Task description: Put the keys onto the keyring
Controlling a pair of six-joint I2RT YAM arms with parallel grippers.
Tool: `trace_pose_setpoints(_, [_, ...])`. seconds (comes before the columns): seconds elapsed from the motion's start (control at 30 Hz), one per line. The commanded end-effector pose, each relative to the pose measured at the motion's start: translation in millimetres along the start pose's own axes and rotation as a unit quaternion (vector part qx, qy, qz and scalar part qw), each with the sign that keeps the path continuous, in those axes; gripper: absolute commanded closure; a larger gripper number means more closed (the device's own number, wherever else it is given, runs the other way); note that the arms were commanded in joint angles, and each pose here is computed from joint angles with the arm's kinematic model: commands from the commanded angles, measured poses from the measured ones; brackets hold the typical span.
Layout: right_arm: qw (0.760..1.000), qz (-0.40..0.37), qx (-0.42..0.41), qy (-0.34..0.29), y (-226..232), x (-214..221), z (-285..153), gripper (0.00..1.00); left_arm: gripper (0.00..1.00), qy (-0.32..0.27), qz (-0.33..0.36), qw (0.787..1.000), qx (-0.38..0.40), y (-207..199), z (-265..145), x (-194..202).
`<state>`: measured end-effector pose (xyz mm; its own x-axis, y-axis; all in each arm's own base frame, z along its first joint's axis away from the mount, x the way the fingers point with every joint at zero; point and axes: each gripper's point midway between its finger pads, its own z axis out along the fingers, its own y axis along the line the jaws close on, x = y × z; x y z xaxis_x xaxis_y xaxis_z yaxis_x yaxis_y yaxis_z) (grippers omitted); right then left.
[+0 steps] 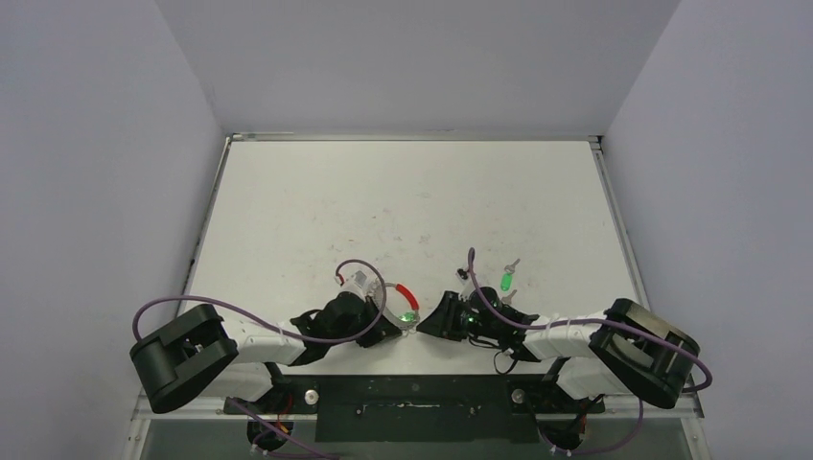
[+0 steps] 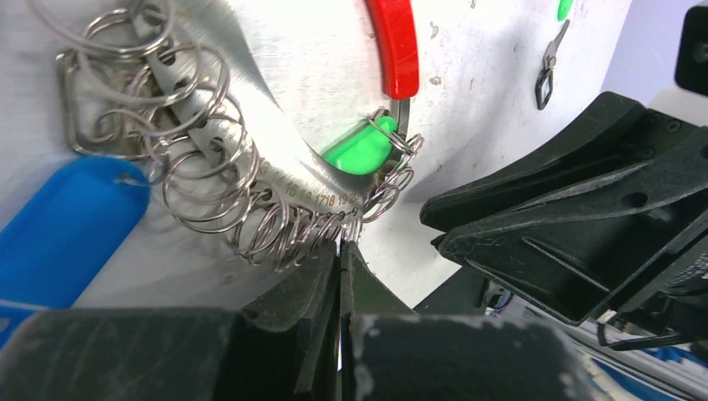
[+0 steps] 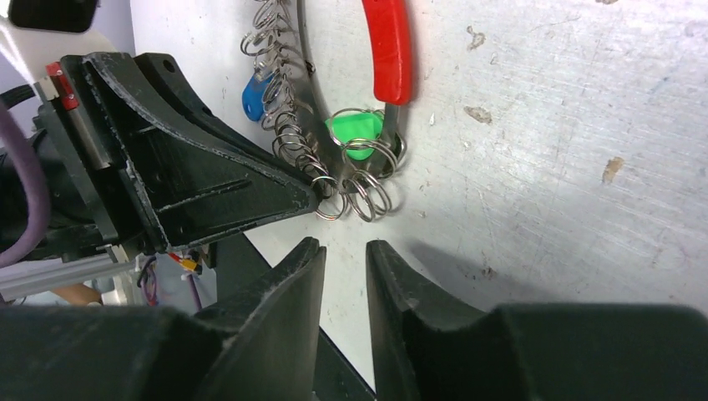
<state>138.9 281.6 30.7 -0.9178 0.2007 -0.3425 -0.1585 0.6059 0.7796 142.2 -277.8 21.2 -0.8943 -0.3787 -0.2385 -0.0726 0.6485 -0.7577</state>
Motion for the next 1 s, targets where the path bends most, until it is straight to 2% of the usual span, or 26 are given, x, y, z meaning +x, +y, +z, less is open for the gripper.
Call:
trace_pose_setpoints(0.0, [0.998,0.02,-0.057,-0.032,27,-13,3,0.68,1.0,-0.011,-0.048,0.996,0.075,-30,-7,-11])
trace_pose_setpoints(0.13, [0.996,0.026,-0.071,-0.036,35,-11,7,0.63,1.0,-0.008,-0.056,0.995,0.083,-33,-6,-11])
trace_pose_setpoints(0.23, [0.995,0.028,-0.085,-0.035,41,-7,10,0.66,1.0,-0.009,-0.061,0.994,0.092,-36,-6,-12])
trace_pose_setpoints(0.33, [0.995,0.031,-0.086,-0.033,41,-3,14,0.73,1.0,-0.01,-0.069,0.993,0.097,-37,-6,-12])
trace_pose_setpoints(0.47, [0.995,0.04,-0.072,-0.051,30,-6,16,0.74,1.0,-0.01,-0.076,0.992,0.099,-35,-6,-13])
trace_pose_setpoints(0.67, [0.993,0.057,-0.057,-0.086,19,-15,14,0.73,1.0,-0.01,-0.081,0.991,0.102,-34,-7,-13])
trace_pose_setpoints(0.87, [0.991,0.074,-0.06,-0.099,18,-18,12,0.65,1.0,-0.011,-0.085,0.991,0.106,-35,-7,-14])
trace_pose_setpoints(0.97, [0.989,0.083,-0.069,-0.101,23,-20,13,0.64,1.0,-0.011,-0.086,0.99,0.107,-35,-7,-14])
